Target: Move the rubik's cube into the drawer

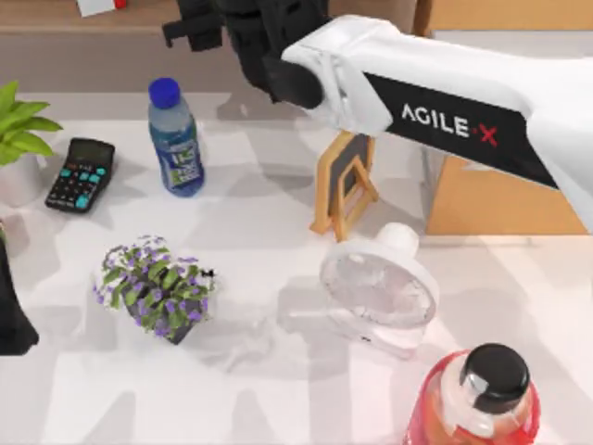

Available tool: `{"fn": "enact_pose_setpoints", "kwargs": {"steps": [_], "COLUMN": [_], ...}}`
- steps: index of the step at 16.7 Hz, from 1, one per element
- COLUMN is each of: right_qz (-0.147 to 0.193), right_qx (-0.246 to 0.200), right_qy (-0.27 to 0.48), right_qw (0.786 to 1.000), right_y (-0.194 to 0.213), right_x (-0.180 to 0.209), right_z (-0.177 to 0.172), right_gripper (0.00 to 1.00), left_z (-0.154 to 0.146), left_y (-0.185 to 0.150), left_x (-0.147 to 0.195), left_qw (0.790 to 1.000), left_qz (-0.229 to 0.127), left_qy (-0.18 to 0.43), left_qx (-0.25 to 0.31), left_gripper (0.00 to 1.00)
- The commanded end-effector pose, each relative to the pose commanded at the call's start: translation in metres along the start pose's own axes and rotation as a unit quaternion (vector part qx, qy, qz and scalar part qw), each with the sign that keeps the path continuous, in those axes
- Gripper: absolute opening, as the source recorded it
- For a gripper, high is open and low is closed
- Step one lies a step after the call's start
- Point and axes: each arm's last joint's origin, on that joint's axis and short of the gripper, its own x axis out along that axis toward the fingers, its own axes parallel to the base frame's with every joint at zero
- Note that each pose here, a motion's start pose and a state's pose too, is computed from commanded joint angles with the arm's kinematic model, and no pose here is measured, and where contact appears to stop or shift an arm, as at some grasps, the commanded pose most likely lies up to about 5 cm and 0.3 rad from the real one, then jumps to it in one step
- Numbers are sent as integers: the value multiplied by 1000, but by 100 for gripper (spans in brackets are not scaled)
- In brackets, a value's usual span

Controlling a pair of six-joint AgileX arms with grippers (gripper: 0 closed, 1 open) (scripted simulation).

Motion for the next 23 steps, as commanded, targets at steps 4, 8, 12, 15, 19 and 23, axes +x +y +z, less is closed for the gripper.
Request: {"fn": "enact_pose_setpoints", "kwargs": {"steps": [4,8,12,15,19,23], "right_qz": [45,67,58,31,-3,-13], "right_qx": [-32,-40,-14,27,85,121], "right_qy": [105,223,336,410,500,574], "right_qw": [993,972,940,911,862,809], "right_y": [-30,-76,-138,-192,-253,-281], "right_x": [-24,-44,-52,-44,-19,11], "right_z": [21,35,38,29,-7,-60], "right_gripper": [0,0,0,0,0,0], "left_z": [0,0,0,0,0,0], "left_y": [0,0,0,0,0,0], "left_x": [0,0,0,0,0,0], "left_qw": [1000,1000,1000,1000,1000,1000], "left_qz": [0,0,0,0,0,0], "left_qy": [0,0,0,0,0,0], "left_qx": [0,0,0,0,0,0], "left_gripper": [100,100,100,100,100,100]}}
